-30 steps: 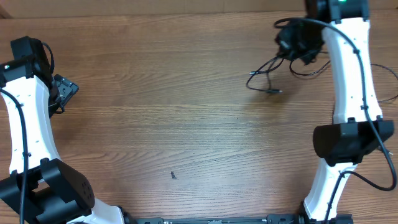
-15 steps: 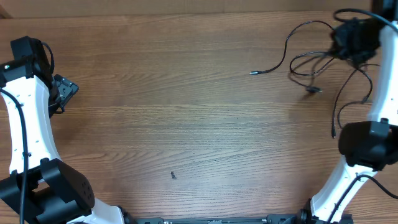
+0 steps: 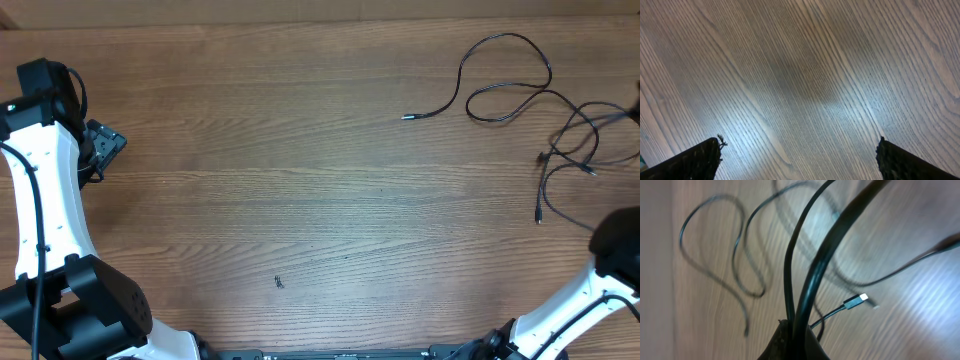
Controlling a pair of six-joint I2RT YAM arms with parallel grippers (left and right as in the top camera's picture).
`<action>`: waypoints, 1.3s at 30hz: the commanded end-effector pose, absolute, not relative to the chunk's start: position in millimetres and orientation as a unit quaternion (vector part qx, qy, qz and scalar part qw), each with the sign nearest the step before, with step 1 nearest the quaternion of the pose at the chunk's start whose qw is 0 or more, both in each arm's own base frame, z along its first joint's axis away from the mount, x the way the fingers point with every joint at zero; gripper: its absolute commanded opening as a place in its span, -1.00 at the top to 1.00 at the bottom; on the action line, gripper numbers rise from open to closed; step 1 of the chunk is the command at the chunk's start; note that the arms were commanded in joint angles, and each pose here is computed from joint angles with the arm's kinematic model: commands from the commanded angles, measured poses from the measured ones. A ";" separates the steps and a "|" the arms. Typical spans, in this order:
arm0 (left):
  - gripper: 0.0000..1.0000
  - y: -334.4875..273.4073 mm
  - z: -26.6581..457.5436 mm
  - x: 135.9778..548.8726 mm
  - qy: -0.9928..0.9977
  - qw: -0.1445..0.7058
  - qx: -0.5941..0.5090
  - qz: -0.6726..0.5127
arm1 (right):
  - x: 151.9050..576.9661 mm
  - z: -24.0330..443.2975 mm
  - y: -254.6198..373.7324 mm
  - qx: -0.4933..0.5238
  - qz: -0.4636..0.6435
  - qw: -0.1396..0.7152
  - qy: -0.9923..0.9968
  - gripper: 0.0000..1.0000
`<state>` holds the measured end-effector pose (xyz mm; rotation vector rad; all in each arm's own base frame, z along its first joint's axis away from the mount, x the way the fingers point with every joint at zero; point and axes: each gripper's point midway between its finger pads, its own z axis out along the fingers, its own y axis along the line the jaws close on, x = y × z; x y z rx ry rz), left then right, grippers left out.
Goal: Untangle cables
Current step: 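Carry the cable with the right gripper to the right edge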
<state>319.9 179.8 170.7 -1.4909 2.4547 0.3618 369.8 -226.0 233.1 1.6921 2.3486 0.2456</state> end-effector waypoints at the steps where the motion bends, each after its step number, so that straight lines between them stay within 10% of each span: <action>1: -0.99 182.6 173.9 323.1 0.835 0.130 -0.519 0.127 | 341.6 261.1 -260.3 0.573 0.042 0.164 0.802 0.93; 29: -0.98 182.6 174.1 323.1 0.835 0.130 -0.519 0.127 | 235.5 169.8 -345.6 0.644 -0.019 0.054 0.763 0.74; 35: -0.99 182.6 174.1 323.1 0.835 0.130 -0.519 0.127 | 236.1 169.2 -342.6 0.644 -0.012 0.051 0.764 0.28; 37: -0.99 182.6 174.1 323.1 0.835 0.130 -0.519 0.127 | 237.0 169.0 -339.8 0.643 -0.005 0.049 0.764 -0.12; 39: -0.99 182.6 174.1 323.1 0.835 0.130 -0.519 0.127 | 236.2 168.8 -337.5 0.643 -0.001 0.045 0.764 -1.00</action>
